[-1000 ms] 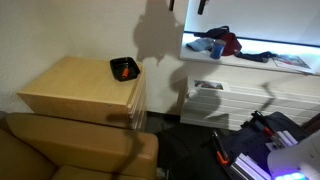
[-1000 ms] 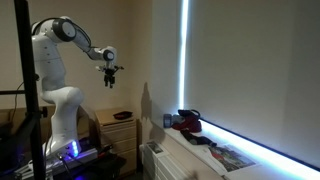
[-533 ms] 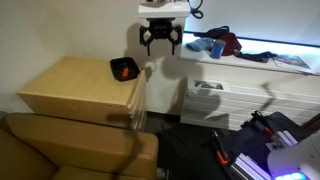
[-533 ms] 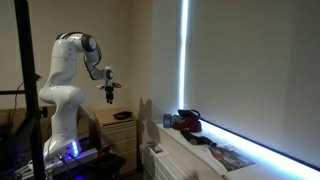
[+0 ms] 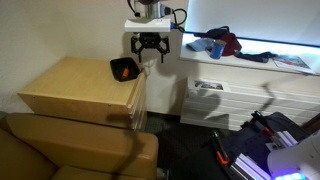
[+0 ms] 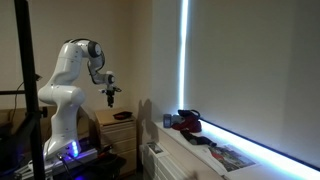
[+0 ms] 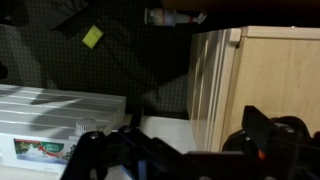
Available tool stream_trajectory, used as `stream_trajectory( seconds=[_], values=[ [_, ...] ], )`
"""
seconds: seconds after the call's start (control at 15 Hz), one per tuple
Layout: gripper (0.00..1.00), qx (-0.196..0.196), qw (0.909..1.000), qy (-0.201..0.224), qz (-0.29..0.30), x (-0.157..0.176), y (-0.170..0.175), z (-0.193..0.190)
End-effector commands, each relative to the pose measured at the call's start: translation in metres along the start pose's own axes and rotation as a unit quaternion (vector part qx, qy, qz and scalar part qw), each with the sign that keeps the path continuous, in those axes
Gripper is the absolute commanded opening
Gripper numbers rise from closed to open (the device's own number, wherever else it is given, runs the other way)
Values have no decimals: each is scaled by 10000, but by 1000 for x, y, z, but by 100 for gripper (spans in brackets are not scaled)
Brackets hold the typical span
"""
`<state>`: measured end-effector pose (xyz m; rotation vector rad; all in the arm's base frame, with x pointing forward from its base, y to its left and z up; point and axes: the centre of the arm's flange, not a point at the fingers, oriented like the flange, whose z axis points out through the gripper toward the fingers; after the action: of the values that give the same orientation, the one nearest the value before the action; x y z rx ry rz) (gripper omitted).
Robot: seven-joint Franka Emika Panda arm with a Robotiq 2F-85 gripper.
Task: Remove the screwdriver from the box and put it on the nightstand
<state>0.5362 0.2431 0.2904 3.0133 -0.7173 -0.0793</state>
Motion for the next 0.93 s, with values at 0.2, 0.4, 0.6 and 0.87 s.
stream_trajectory(
  seconds=[0.2, 0.4, 0.6, 0.87],
  values=[
    [100, 829, 9929, 199, 835, 55, -55, 19],
    [100, 950, 9883, 248, 1170, 74, -70, 30],
    [100, 931, 9893, 162, 1108, 64, -60, 28],
    [100, 999, 9885, 125, 1125, 63, -70, 29]
  ],
)
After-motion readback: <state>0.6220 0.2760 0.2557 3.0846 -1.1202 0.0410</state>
